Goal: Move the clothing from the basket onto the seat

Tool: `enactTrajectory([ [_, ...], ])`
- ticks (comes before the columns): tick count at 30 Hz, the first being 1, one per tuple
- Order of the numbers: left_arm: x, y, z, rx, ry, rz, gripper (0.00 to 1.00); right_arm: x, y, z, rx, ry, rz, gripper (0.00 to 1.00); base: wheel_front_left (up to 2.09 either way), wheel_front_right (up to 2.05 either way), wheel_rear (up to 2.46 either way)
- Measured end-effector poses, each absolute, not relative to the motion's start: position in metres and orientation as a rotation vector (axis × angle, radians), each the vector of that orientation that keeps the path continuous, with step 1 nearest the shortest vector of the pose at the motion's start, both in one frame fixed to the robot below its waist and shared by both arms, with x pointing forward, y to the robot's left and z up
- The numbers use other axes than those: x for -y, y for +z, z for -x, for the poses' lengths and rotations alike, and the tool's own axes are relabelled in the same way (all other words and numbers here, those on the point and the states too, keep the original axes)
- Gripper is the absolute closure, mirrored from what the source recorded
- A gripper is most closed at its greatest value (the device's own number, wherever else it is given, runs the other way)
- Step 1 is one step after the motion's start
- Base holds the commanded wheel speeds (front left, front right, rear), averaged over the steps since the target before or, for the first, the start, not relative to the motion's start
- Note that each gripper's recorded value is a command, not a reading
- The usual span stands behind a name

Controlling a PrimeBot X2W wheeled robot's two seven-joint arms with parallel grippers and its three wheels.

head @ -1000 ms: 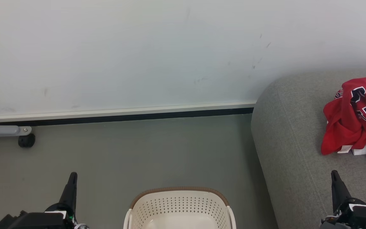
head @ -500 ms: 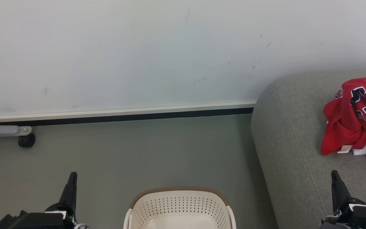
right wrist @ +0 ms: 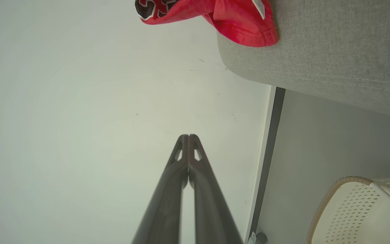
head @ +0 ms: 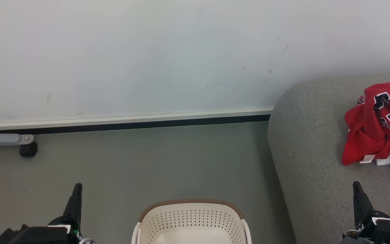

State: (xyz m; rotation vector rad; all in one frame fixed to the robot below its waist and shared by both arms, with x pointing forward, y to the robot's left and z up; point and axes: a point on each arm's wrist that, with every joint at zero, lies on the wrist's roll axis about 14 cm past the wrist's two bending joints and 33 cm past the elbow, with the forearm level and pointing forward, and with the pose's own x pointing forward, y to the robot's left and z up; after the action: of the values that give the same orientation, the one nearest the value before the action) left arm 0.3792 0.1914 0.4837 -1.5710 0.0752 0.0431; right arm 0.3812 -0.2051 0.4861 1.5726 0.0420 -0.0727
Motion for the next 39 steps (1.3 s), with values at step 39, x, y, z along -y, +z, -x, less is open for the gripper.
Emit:
enactTrajectory([
  [39,-0.1914,0.4836,-0.3792,-0.075,0.043,1.571,1.0,0.205,0.4862,-0.3812,-0.042,-0.073,-1.573,1.0,0.0,0.0,0.0],
])
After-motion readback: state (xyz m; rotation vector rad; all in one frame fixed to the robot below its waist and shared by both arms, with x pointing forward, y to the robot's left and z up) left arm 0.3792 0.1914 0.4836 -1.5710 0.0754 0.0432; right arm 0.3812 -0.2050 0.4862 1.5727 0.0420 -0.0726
